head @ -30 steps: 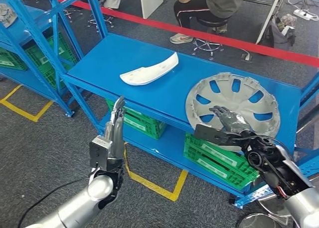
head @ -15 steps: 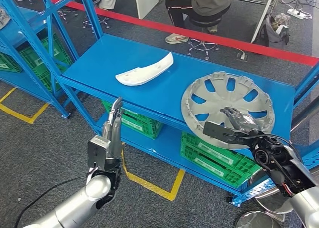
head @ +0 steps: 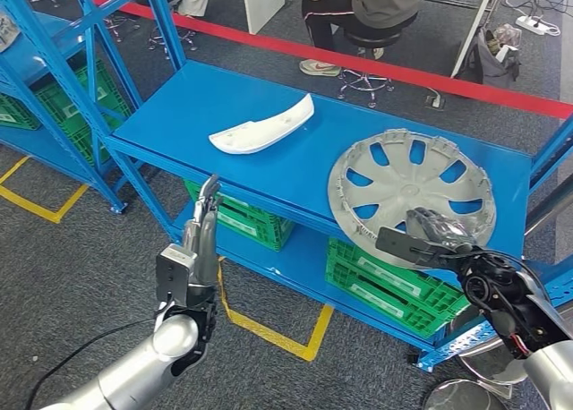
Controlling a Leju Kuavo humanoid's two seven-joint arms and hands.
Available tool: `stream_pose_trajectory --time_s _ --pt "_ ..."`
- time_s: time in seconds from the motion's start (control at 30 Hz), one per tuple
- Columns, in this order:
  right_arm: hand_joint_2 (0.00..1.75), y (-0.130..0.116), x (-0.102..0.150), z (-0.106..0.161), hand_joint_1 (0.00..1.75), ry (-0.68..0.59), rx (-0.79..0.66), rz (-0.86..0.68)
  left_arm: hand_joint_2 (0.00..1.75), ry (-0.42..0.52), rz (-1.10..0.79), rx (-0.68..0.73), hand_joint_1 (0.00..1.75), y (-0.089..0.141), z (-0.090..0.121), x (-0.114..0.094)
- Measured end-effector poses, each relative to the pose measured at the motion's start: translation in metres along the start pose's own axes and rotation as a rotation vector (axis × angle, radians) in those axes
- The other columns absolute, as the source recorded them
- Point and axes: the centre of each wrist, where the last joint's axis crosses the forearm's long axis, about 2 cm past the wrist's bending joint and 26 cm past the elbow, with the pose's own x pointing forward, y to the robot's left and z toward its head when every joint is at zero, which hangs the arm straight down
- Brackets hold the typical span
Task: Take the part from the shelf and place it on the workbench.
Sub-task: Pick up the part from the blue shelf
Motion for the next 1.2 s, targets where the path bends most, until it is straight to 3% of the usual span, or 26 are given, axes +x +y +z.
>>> stream_pose_trajectory --time_s 0.3,0.43,1.2 --pt "0.00 0.005 -0.002 -0.001 0.00 -0.045 0.045 -0.042 0.00 -0.011 0.008 0.004 0.00 0.000 -0.002 0.000" --pt "1.75 0.008 0.004 -0.002 0.00 -0.078 0.025 -0.046 0.00 -0.014 0.008 0.005 0.00 -0.001 -0.002 0.000" --pt "1.75 0.003 0.021 -0.006 0.00 -0.117 -0.029 -0.056 0.00 -0.010 -0.001 -0.001 0.00 -0.002 0.003 -0.001"
